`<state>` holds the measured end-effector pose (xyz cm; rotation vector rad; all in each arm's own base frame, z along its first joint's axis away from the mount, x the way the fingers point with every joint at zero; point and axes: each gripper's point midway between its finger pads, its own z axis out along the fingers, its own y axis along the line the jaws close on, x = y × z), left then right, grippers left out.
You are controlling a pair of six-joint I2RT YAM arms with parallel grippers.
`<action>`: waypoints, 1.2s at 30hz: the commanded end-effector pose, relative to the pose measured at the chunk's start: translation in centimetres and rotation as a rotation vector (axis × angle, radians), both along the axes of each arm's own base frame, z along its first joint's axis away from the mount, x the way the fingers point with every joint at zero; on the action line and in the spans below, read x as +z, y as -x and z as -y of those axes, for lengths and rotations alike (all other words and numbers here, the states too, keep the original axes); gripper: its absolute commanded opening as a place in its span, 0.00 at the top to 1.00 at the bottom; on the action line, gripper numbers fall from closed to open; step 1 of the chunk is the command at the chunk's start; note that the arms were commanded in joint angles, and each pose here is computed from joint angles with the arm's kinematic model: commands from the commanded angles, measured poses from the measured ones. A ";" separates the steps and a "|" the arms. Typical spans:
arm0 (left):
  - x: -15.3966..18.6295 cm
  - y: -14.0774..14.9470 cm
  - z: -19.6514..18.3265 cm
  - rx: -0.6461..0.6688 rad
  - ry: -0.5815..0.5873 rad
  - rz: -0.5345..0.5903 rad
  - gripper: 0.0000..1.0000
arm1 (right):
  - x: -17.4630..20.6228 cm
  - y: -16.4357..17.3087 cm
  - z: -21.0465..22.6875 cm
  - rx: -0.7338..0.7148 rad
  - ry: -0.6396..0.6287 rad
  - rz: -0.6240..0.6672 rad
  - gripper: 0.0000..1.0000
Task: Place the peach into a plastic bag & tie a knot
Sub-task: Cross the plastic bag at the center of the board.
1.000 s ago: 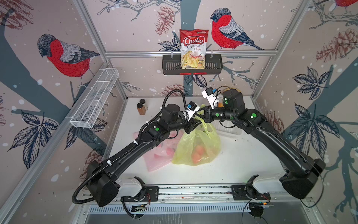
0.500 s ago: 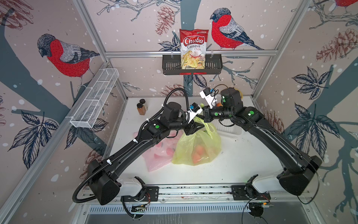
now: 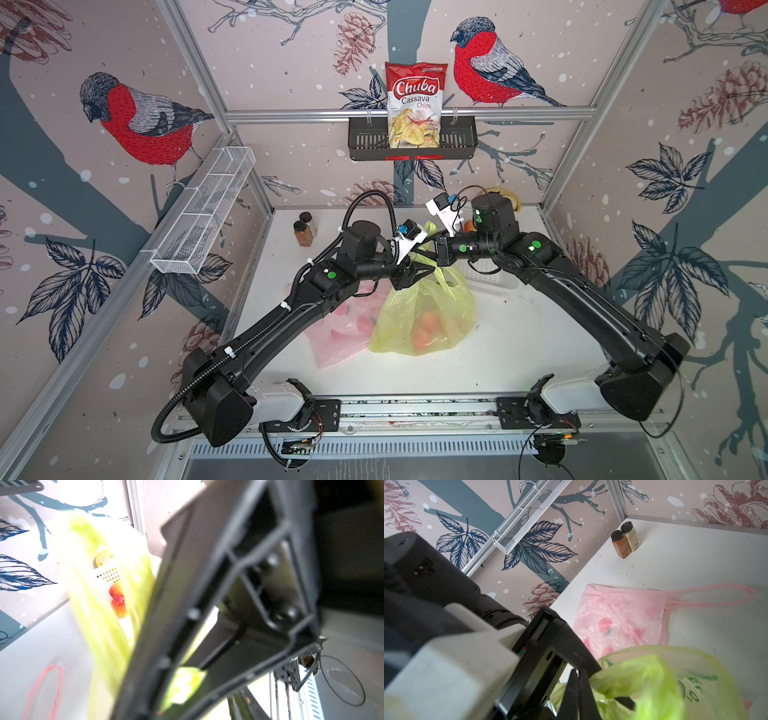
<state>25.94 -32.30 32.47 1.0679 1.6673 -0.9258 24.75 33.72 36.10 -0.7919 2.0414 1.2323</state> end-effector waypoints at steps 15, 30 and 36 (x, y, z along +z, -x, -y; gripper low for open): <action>2.0 -0.2 1.0 -0.035 0.116 0.023 0.77 | 2.9 1.2 -0.8 0.063 -0.168 -0.005 0.99; 1.3 -0.2 1.1 -0.054 0.118 0.021 1.00 | 6.2 -2.2 7.2 -0.290 -0.119 0.111 0.29; 1.1 -0.1 1.3 -0.068 0.112 0.008 1.00 | 4.6 -3.5 5.6 -0.268 -0.078 0.058 0.36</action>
